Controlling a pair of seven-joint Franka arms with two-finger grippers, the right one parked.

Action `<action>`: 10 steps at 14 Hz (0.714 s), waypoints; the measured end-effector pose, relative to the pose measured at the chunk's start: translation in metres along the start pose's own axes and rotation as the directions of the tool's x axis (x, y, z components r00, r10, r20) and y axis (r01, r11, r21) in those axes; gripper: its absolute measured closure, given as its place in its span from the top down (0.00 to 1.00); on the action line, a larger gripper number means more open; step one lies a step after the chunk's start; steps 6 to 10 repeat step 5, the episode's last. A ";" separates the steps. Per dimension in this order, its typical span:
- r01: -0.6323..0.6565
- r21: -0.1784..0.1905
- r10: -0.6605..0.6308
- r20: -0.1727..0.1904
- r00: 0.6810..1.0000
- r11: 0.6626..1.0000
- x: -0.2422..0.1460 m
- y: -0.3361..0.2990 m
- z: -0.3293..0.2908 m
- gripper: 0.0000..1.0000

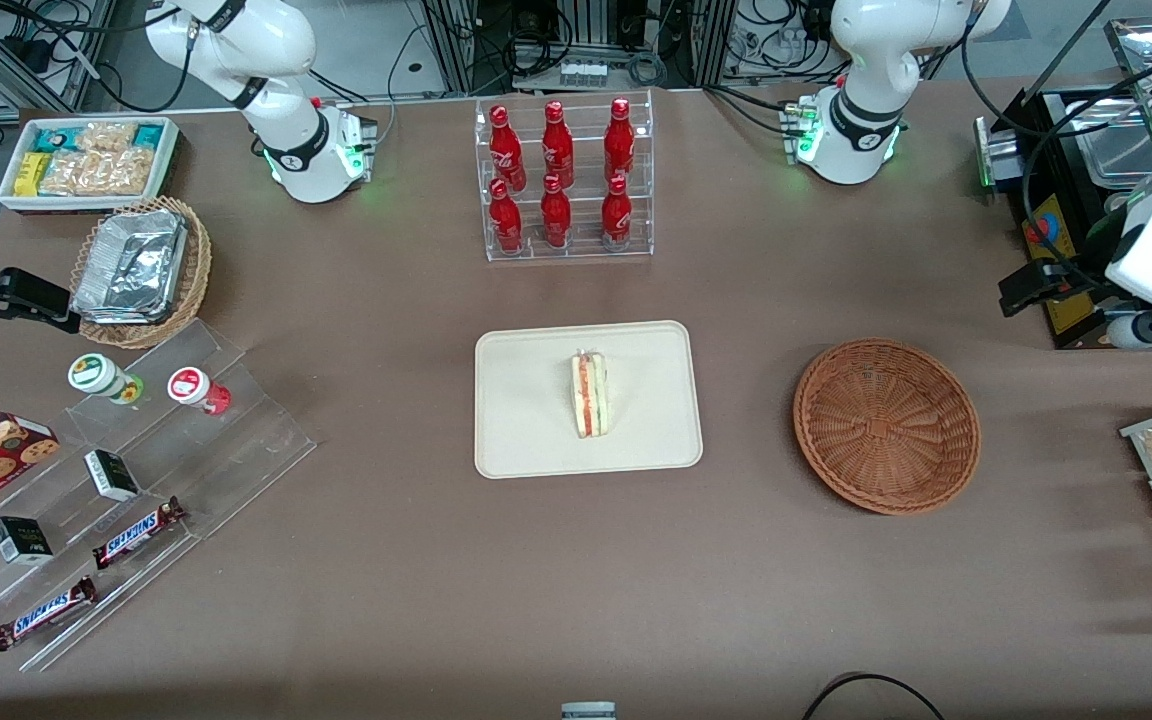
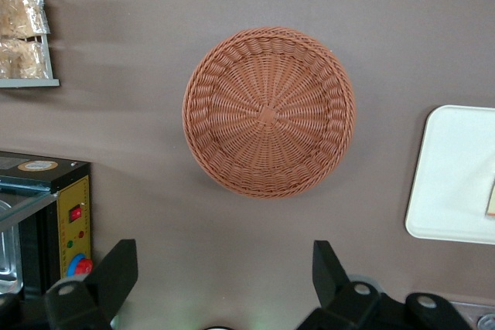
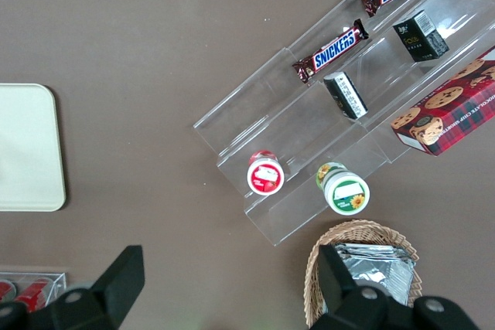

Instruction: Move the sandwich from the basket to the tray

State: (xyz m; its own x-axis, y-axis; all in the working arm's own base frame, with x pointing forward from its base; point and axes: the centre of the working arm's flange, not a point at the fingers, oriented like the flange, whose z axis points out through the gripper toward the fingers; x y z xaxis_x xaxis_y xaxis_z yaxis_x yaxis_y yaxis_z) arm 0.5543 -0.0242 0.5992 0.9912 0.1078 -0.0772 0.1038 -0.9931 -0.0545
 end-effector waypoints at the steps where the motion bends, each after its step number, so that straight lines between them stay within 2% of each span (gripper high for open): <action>1: -0.016 0.001 0.016 0.000 1.000 1.000 -0.002 0.000 -0.002 1.00; 10: -0.040 0.001 0.040 -0.006 0.999 0.999 -0.004 0.004 -0.006 1.00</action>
